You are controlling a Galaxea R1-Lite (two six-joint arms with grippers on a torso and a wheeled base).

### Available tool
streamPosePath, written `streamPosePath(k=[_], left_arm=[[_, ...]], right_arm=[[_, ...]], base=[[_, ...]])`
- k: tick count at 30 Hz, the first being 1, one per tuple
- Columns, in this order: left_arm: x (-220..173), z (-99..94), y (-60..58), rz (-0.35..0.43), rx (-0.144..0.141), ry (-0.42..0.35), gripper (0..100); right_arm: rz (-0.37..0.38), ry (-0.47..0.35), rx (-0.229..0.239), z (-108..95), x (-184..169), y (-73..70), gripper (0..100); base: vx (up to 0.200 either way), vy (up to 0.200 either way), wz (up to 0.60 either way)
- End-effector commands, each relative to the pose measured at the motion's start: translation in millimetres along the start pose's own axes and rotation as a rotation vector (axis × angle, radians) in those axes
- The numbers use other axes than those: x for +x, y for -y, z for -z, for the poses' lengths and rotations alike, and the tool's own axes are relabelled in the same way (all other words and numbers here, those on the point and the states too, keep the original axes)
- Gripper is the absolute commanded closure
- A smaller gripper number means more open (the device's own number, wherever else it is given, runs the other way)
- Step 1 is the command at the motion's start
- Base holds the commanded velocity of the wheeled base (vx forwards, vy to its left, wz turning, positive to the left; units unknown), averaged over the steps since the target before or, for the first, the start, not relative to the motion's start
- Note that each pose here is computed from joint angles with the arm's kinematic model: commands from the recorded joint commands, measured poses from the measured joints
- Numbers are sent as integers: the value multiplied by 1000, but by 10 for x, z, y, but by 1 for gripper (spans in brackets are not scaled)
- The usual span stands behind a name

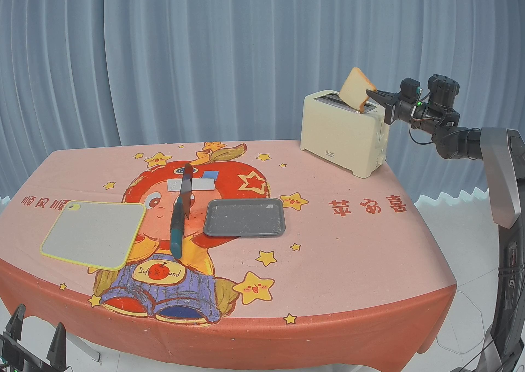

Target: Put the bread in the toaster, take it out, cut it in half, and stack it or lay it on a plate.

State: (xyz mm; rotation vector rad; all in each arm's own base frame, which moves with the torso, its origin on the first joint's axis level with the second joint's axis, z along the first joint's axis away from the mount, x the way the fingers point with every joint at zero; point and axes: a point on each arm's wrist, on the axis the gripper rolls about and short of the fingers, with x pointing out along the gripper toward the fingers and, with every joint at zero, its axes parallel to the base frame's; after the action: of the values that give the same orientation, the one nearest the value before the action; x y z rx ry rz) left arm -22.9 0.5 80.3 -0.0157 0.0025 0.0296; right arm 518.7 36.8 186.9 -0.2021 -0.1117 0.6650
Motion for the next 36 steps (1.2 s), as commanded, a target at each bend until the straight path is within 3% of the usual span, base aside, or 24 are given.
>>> streamPosePath(k=[1, 17, 27, 36], left_arm=[[1, 51, -1, -1, -1, 0, 0], [1, 53, -1, -1, -1, -2, 0], [1, 51, -2, -4, -3, 0, 0], [1, 53, -1, -1, -1, -2, 0]], right_arm=[[11, 24, -18, -39, -16, 23, 100], [35, 104, -60, -514, -169, 43, 100], [44, 67, -38, -531, -340, 12, 100], [48, 40, -25, -453, -384, 19, 100]], base=[[0, 0, 0], [0, 0, 0], [0, 0, 0], [133, 0, 0]])
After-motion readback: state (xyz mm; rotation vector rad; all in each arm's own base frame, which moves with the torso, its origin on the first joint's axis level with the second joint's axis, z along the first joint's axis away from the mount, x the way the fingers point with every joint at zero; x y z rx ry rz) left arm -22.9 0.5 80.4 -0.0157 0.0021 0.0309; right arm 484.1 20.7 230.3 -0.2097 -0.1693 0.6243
